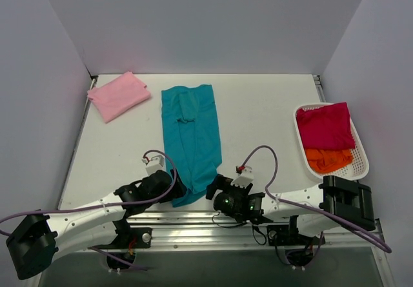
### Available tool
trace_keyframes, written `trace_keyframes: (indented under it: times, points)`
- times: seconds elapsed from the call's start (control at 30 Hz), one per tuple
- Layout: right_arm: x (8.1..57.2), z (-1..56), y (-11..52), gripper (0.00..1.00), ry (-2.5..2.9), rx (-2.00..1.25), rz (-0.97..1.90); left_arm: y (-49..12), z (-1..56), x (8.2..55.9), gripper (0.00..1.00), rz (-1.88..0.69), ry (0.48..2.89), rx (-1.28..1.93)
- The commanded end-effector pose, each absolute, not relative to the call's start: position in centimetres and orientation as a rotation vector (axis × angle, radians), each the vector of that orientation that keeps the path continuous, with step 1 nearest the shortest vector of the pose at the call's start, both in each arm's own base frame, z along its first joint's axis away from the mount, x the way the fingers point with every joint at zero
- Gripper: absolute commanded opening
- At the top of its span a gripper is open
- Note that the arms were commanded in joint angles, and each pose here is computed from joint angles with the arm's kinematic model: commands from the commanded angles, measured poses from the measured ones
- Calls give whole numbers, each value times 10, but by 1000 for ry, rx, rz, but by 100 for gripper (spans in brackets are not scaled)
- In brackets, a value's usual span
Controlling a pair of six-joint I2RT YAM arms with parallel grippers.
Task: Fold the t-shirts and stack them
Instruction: Fold the tshirt
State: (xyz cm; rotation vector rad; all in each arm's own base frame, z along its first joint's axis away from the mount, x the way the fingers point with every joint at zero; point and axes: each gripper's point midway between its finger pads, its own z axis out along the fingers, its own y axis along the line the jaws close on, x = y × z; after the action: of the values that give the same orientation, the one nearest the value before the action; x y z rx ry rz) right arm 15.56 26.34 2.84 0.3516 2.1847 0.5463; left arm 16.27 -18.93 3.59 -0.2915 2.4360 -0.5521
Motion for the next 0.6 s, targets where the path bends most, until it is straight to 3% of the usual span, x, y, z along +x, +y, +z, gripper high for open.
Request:
trace_keyframes:
  times: [0.0,0.57]
  points:
    - [171,25,226,97,2154,373,375,-182,29,155,94,-528,2463,-287]
    - [192,2,256,88,2208,323,410,-182,28,158,94,-512,2456,-298]
